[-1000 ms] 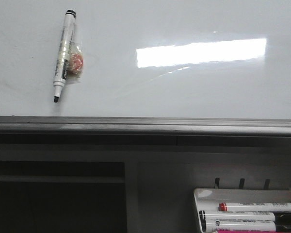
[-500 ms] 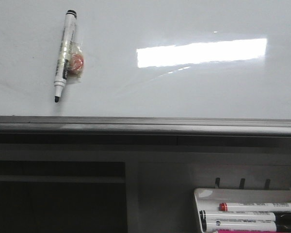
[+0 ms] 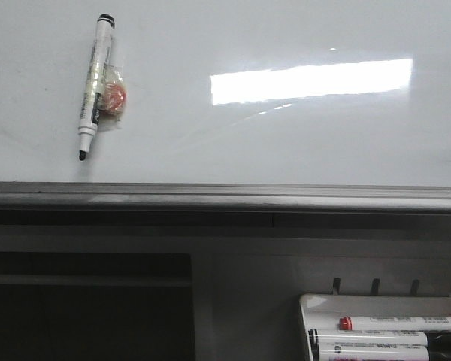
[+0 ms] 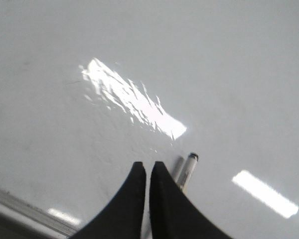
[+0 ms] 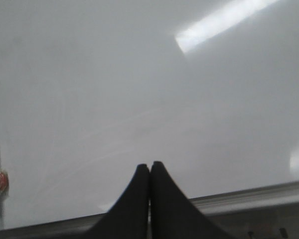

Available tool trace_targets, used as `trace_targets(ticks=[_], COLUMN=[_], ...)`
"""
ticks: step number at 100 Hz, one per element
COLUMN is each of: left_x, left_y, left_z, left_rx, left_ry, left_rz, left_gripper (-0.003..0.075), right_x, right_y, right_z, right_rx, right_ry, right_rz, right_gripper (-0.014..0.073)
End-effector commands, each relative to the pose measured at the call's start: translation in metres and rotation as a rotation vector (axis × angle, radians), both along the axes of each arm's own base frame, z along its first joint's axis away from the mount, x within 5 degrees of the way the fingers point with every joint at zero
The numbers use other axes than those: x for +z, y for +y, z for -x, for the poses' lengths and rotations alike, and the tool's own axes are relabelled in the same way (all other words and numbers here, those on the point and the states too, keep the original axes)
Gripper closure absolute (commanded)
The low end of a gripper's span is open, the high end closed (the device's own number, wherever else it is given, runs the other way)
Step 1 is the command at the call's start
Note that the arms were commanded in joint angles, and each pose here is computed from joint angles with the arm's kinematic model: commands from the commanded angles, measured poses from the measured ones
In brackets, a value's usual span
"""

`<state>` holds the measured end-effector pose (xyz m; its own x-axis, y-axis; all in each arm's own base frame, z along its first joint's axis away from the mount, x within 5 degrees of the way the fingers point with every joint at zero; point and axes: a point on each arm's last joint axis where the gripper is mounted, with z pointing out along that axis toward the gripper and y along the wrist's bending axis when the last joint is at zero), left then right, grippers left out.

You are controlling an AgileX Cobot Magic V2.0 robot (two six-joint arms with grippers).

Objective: Write number 2 on whiteboard

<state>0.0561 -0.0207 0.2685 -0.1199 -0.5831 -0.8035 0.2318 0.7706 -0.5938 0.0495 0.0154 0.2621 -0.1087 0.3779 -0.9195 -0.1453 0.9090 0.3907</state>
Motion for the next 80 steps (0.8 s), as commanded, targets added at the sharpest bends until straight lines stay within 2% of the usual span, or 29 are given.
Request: trace_targets(ticks=[1, 5, 13, 20, 36, 45, 64, 80], left_x=[0.035, 0.045, 0.063, 0.071, 0.071, 0.065, 0.049, 0.029], left_y=[-0.006, -0.010, -0.015, -0.022, -0.050, -0.068, -0.103, -0.119], left_z=[-0.009, -0.016, -0.035, -0.049, -0.084, -0.101, -0.134, -0.159], left_rx=[-0.065, -0.115, -0.183, -0.250, -0.455, -0.520, -0.559, -0.522], left_ry=[0.044, 0.111, 0.170, 0.200, 0.253, 0.271, 0.285, 0.315], left_rz=[-0.255, -0.342, -0.447, -0.478, -0.522, -0.557, -0.581, -0.598], left_gripper=[0.0618, 0.0513, 0.0346, 0.0278, 0.0326, 0.0336, 0.0336, 0.0336], right_x=[0.032, 0.040, 0.052, 0.059, 0.061, 0.059, 0.059, 0.057], right_y=[0.001, 0.002, 0.003, 0.004, 0.006, 0.007, 0.008, 0.009], right_z=[-0.006, -0.009, -0.016, -0.022, -0.033, -0.036, -0.037, -0.037], right_rx=[0.013, 0.022, 0.043, 0.052, 0.071, 0.087, 0.094, 0.100], right_ry=[-0.024, -0.012, -0.007, -0.020, -0.006, 0.011, 0.015, 0.027], right_rz=[0.109, 0.118, 0.118, 0.114, 0.110, 0.112, 0.112, 0.114], right_gripper=[0.0508, 0.0428, 0.0293, 0.0226, 0.0218, 0.0218, 0.0218, 0.0218])
